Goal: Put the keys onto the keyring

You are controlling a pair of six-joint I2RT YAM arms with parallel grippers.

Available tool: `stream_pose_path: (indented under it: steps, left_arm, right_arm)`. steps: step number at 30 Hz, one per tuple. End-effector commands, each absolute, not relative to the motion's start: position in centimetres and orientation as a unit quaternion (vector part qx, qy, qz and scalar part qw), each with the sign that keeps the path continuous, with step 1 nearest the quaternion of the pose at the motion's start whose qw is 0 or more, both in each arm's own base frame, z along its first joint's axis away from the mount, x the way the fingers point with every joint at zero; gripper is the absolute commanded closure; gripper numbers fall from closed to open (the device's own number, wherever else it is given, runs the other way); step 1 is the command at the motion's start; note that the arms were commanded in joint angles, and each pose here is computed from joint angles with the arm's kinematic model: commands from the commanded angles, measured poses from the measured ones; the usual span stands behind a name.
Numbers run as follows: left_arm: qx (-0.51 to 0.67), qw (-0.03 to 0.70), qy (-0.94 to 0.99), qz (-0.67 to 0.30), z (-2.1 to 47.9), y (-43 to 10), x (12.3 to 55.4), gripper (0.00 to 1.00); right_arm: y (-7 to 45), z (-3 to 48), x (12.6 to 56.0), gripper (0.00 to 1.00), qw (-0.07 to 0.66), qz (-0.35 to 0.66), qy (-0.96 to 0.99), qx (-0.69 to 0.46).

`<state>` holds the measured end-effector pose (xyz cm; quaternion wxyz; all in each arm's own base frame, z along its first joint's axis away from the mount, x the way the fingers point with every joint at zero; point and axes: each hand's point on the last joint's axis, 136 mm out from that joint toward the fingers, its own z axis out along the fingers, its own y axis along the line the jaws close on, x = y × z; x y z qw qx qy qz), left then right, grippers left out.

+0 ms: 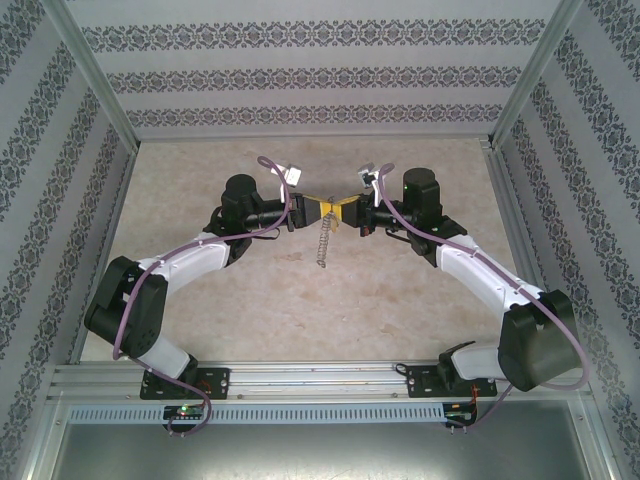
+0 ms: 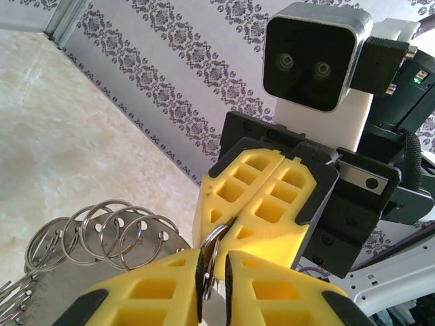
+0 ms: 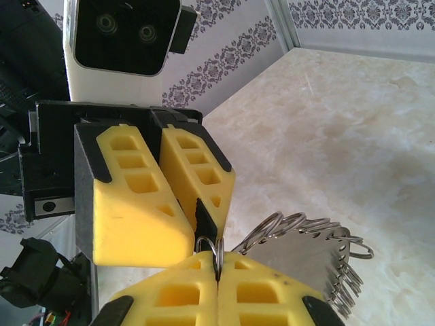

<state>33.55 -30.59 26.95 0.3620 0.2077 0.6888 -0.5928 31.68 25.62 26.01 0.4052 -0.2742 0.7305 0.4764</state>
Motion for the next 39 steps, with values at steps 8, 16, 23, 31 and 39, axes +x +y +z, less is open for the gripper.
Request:
stream_pose_path:
  steps: [8, 16, 23, 31, 39]
  left_arm:
    - [0.251, 0.363, 0.669, -0.598, 27.6, -31.7, 31.6, 0.87]
    - [0.265, 0.362, 0.677, -0.583, 27.1, -32.2, 31.4, 0.91]
    - [0.264, 0.369, 0.68, -0.576, 27.1, -32.2, 31.4, 1.0]
    - [0.257, 0.379, 0.682, -0.571, 27.5, -31.9, 31.6, 1.0]
    - [0.257, 0.391, 0.675, -0.571, 28.2, -31.8, 31.5, 1.0]
  right_arm:
    - [25.4, 26.7, 32.0, 1.0, 0.424, 0.475, 0.718, -0.283]
    - [25.4, 26.9, 32.1, 1.0, 0.423, 0.478, 0.716, -0.283]
    - [25.4, 27.1, 32.1, 1.0, 0.424, 0.478, 0.717, -0.279]
    - [20.5, 28.7, 34.3, 0.51, 0.469, 0.461, 0.73, -0.185]
    - [18.8, 29.2, 33.8, 0.47, 0.477, 0.476, 0.726, -0.141]
